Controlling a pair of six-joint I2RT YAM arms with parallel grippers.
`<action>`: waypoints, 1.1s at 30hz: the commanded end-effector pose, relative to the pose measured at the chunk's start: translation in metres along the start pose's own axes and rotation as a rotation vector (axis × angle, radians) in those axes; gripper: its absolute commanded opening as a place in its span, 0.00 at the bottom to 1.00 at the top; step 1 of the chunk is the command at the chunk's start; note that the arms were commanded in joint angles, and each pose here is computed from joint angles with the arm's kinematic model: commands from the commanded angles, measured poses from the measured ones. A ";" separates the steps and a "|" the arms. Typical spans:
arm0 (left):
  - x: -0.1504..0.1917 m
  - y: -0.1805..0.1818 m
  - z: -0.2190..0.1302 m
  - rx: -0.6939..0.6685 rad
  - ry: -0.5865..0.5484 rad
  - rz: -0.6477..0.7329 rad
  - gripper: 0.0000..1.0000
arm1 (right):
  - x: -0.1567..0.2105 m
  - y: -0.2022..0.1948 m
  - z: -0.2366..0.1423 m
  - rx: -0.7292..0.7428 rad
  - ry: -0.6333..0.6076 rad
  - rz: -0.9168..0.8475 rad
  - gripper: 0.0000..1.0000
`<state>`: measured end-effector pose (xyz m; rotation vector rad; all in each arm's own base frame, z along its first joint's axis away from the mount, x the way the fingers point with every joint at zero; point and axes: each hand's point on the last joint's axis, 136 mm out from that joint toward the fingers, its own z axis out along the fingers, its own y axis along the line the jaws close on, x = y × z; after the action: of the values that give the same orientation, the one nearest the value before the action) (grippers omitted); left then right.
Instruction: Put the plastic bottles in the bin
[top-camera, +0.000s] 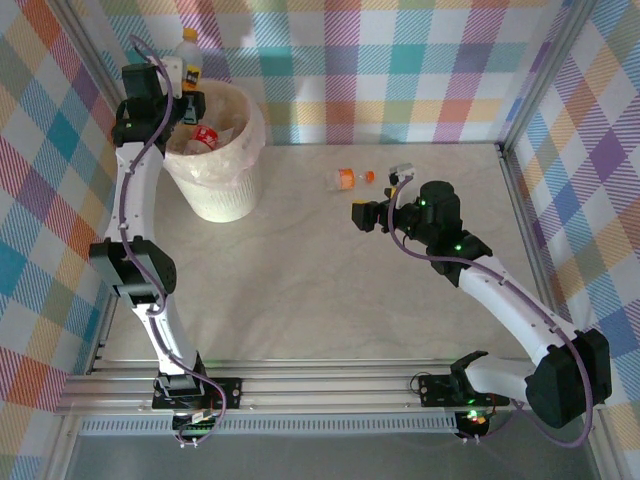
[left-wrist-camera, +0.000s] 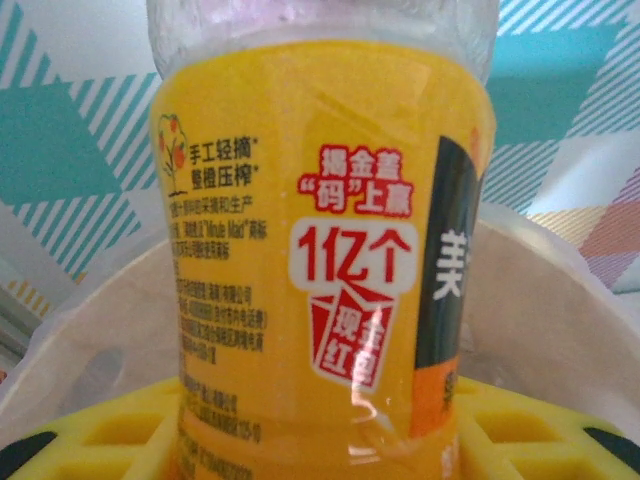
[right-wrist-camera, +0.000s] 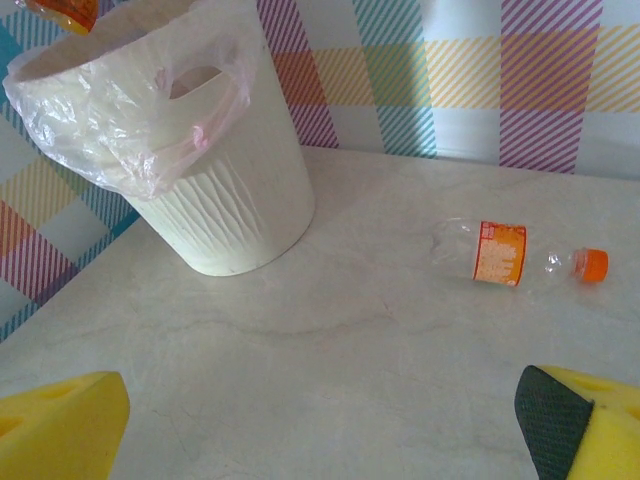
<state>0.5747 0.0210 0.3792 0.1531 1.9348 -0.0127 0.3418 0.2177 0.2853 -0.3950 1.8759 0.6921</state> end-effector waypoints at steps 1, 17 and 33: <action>-0.009 0.010 -0.003 0.017 -0.018 0.068 0.51 | -0.016 0.001 -0.005 -0.001 -0.037 0.009 1.00; 0.003 0.025 -0.010 0.016 0.058 0.007 0.94 | -0.015 -0.017 0.027 0.069 0.011 -0.038 1.00; -0.015 -0.073 -0.094 0.355 -0.095 -0.660 1.00 | 0.036 -0.064 0.157 -0.277 0.418 -0.626 1.00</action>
<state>0.5018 -0.0299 0.3969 -0.2120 1.9168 -0.5730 0.4827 0.2666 0.2085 -1.0431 1.9386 0.4252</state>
